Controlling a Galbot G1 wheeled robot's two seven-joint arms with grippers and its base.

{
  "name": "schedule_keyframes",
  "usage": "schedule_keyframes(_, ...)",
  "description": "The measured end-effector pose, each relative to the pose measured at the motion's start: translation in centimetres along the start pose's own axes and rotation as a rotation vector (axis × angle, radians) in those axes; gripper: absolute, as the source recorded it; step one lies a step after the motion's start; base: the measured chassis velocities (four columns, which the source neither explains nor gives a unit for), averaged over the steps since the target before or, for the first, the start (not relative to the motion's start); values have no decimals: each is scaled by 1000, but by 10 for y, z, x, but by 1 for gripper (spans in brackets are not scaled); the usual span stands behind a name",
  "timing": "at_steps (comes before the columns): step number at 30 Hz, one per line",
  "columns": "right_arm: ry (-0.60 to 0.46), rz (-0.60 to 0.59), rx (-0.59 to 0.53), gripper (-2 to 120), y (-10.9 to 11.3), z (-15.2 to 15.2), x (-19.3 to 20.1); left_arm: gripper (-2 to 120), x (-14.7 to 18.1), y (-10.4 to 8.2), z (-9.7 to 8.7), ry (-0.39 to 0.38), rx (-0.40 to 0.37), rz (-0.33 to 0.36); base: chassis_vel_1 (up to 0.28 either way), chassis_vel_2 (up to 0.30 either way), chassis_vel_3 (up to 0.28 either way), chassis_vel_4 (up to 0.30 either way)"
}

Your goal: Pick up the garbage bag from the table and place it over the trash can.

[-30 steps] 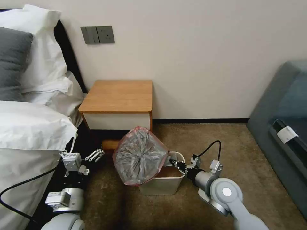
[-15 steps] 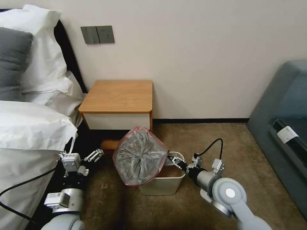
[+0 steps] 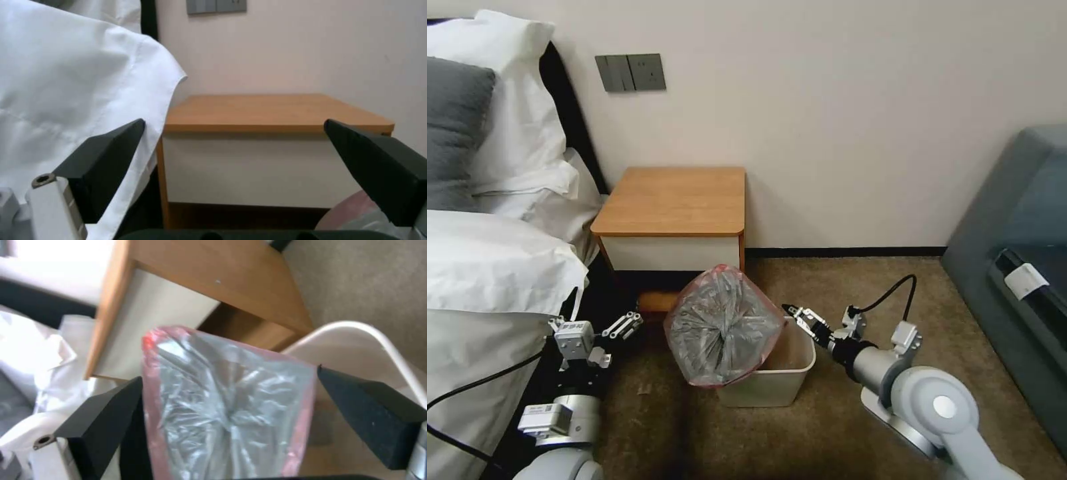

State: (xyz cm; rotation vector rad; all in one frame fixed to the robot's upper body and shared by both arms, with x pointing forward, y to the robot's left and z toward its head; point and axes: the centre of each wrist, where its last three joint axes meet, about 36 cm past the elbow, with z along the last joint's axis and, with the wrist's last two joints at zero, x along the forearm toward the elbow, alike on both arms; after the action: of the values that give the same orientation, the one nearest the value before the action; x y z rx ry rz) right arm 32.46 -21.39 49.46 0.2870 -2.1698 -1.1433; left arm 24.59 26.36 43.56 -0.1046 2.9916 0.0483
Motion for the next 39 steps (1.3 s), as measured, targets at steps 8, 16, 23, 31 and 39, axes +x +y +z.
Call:
schedule_keyframes(8, -22, -33, 19, 100, 17, 0, 14, 100, 0, -3, -1, 27, 2, 27, 0, 0, 0, 0)
schedule_keyframes(16, -32, -22, 25, 100, 17, 3, 15, 100, -7, -9, -6, 77, 5, 87, 0, 0, 0, 0)
schedule_keyframes(23, -46, -12, 29, 100, 15, 4, 18, 100, -15, -34, 2, 129, 29, 183, 0, 0, 0, 0)
schedule_keyframes(31, -60, 1, 31, 100, 14, 6, 22, 100, -21, -58, 11, 228, 46, 202, 0, 0, 0, 0)
schedule_keyframes(39, -74, 20, 32, 100, 10, 12, 21, 100, -33, -82, 27, 352, 59, 170, 0, 0, 0, 0)
